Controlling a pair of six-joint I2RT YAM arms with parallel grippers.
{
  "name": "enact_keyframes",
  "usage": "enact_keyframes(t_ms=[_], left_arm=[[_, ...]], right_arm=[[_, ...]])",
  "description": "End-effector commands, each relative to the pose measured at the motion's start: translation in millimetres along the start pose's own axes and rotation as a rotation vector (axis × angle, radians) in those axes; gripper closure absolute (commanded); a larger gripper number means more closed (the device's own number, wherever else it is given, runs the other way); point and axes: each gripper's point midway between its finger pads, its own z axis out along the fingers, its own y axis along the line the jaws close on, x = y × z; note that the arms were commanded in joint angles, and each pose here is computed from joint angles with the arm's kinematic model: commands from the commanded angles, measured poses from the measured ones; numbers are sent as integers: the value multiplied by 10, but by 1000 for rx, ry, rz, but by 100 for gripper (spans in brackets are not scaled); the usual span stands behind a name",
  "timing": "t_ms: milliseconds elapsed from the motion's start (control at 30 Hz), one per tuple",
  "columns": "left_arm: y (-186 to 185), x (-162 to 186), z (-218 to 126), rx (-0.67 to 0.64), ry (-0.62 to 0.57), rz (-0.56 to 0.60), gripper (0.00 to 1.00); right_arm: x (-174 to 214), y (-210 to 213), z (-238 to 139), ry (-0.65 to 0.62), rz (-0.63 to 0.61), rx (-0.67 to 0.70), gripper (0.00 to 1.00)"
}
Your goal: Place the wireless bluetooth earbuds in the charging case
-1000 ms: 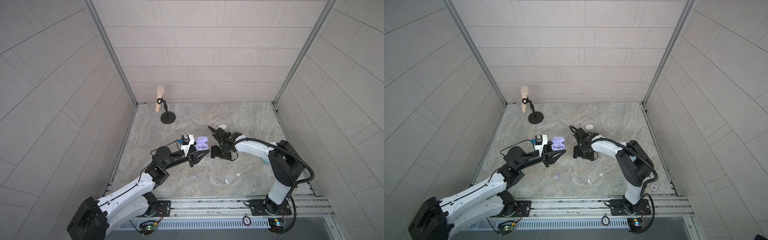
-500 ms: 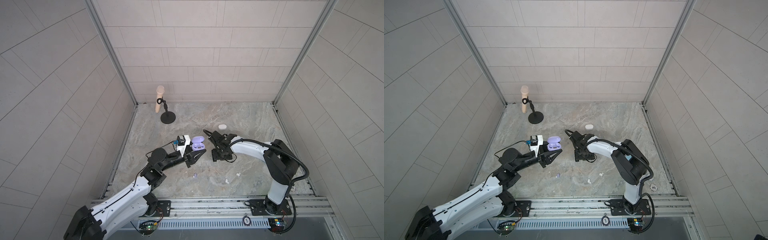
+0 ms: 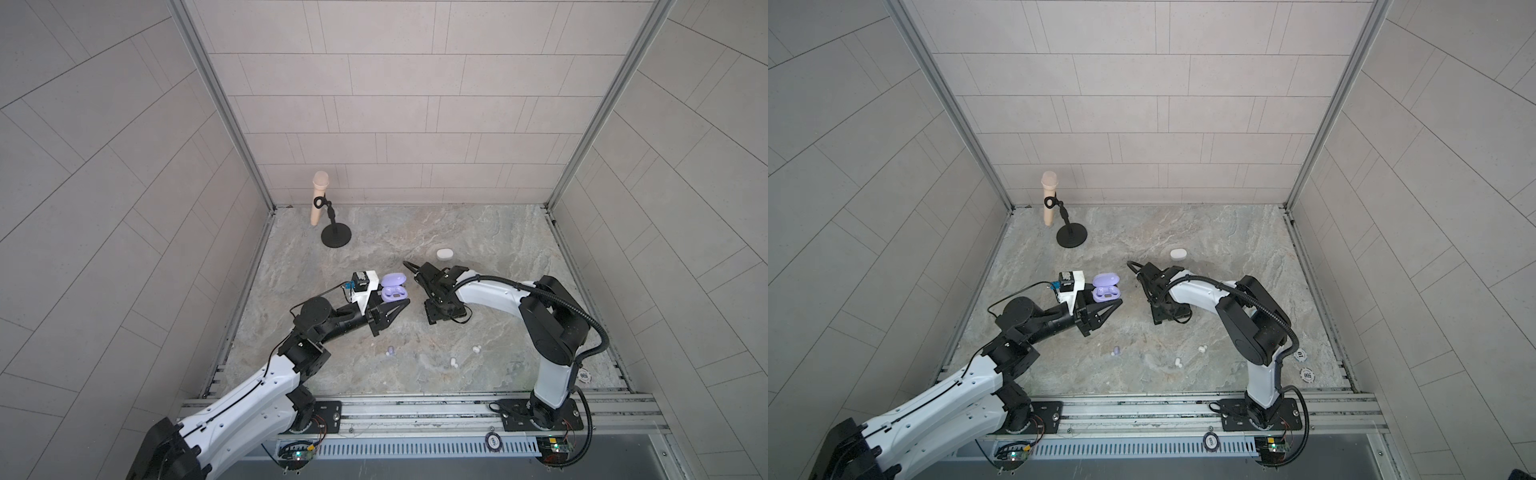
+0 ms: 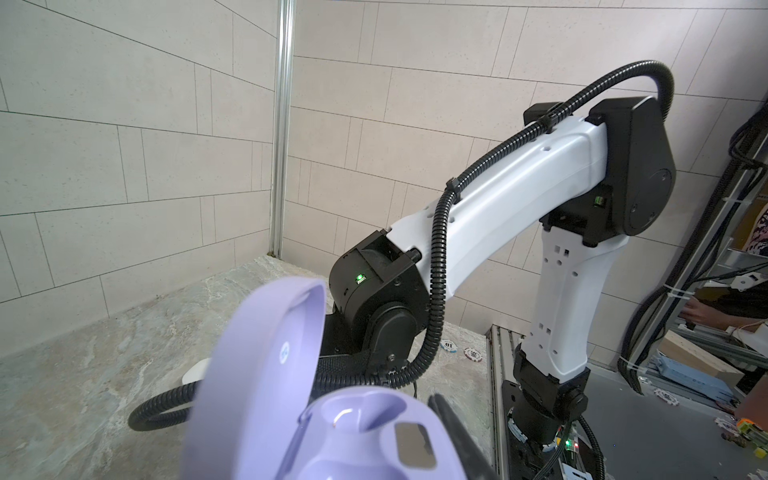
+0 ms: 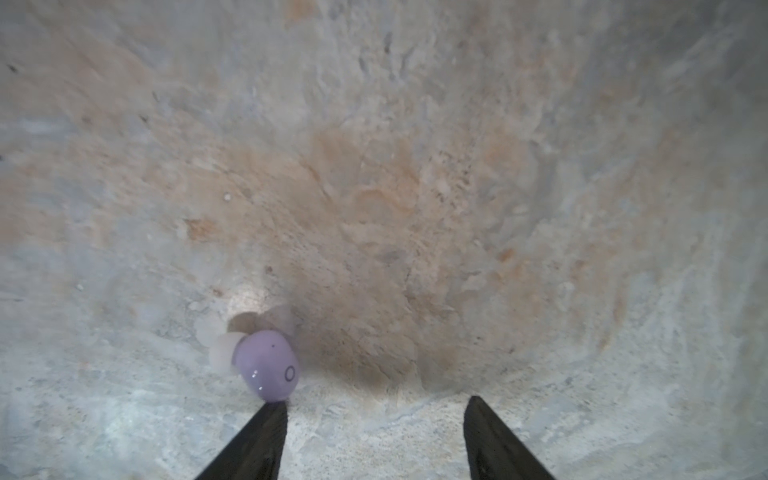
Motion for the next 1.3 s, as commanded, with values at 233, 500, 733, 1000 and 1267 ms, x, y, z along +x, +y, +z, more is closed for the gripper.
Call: enact_keyframes(t_ms=[233,500,733,1000,1267], left_arm=[[1,-24,-31,-6,-15,19,99],[7,-30,-31,-9,-17,21,99],[5,-27,-40,-11,-16,23,99],[3,-37,-46,-13,-17,23,99],[-11,-41,-79,-16,-14,21,99]], right_arm=[[-107,-59,-3,-8,-12,25,30],[-190,-12,25,-13,-14,19,30],[-278,52,48,-17,-20,10,30],[-389,61,22,-23,-35,18,30],[-427,69,-280,-38,94,-94,31]])
